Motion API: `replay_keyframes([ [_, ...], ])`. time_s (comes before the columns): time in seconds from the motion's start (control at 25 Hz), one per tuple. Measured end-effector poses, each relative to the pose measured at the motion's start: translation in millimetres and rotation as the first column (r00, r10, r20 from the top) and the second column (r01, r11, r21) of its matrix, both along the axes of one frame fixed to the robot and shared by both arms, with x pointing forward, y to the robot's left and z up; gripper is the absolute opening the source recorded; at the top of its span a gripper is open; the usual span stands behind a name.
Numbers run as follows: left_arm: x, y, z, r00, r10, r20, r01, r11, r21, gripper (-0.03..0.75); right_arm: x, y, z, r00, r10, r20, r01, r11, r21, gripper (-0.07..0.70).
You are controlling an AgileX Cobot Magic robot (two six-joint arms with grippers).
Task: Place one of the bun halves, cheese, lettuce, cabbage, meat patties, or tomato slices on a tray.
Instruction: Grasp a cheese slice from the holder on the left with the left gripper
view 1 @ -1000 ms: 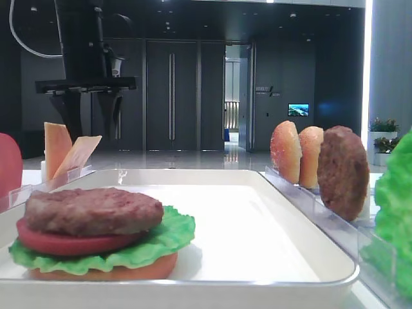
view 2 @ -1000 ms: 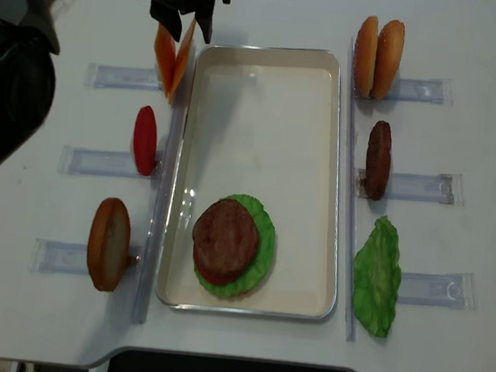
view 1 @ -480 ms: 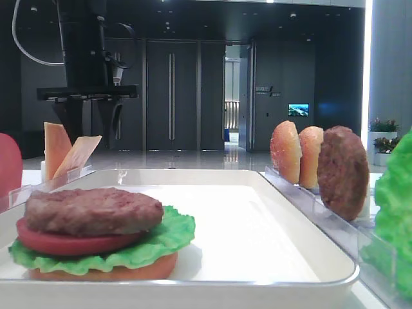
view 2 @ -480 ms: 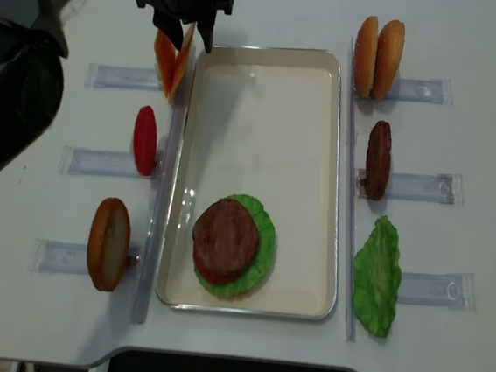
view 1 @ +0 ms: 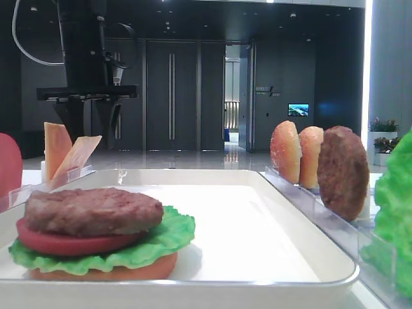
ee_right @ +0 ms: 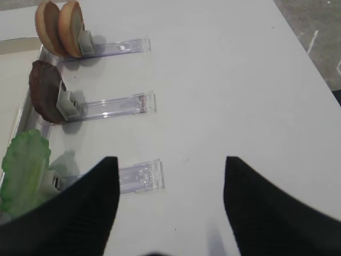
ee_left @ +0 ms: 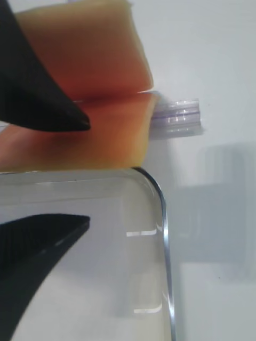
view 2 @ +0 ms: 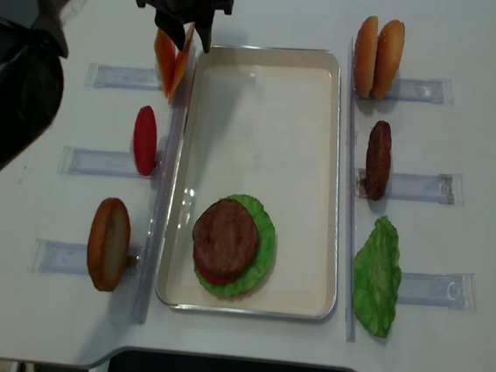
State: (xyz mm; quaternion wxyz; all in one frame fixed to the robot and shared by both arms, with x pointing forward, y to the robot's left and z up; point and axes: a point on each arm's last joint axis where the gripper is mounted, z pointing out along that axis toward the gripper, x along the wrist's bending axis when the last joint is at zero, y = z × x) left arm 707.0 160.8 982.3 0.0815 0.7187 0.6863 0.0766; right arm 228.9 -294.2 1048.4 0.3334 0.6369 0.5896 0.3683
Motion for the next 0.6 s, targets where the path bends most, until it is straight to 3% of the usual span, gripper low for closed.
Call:
replay_keyframes([
  [0.6,0.1,0.0,-0.4,1.000,-0.013,-0.001,0.013,1.000,0.003,0.380,0.0,0.0,0.0,1.000,0.000,0.000,0.000,1.000,0.000,0.413],
])
